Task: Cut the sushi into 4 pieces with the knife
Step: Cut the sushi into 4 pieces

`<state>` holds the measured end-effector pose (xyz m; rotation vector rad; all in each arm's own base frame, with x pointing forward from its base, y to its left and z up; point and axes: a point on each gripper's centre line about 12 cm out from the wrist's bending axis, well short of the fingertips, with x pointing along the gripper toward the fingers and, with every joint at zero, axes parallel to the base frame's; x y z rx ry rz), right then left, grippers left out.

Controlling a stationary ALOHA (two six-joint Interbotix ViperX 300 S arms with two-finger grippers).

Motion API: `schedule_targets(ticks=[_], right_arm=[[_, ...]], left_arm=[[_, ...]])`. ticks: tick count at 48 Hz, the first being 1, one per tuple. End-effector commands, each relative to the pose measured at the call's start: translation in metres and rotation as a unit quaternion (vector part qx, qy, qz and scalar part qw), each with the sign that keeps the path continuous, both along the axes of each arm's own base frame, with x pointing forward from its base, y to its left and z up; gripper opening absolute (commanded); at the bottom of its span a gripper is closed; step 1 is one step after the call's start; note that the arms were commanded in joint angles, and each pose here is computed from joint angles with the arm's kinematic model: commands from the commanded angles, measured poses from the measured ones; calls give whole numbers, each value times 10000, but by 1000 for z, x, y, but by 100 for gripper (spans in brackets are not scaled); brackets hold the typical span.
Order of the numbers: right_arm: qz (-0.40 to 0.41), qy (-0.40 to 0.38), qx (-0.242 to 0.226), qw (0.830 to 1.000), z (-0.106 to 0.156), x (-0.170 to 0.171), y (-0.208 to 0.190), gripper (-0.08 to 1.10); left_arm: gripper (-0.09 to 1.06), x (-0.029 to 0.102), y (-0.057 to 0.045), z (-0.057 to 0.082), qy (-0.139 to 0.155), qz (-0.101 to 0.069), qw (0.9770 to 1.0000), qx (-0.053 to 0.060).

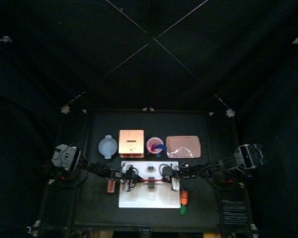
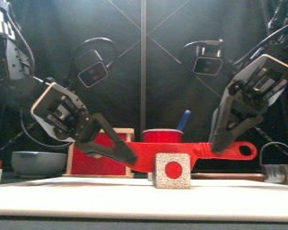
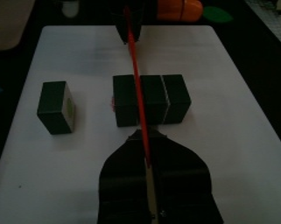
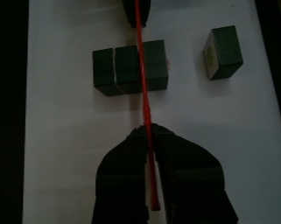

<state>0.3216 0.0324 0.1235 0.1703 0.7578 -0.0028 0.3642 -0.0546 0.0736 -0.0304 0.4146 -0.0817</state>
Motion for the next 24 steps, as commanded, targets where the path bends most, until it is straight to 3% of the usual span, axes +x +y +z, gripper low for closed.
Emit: schedule_targets(ticks=[1,10,24], right_arm=[[-35,-249,34,9997,10,14,1,13],[-52,-44,6,10000,-5,19,0,13],[-133,-98,-82,9998,-2,21,-12,13]], left_arm=[[20,10,-2,3,-65,22,10000,-26],[20,12,0,-15,246,132,9996,-12],[20,16,12,-11,182,275,9995,11]])
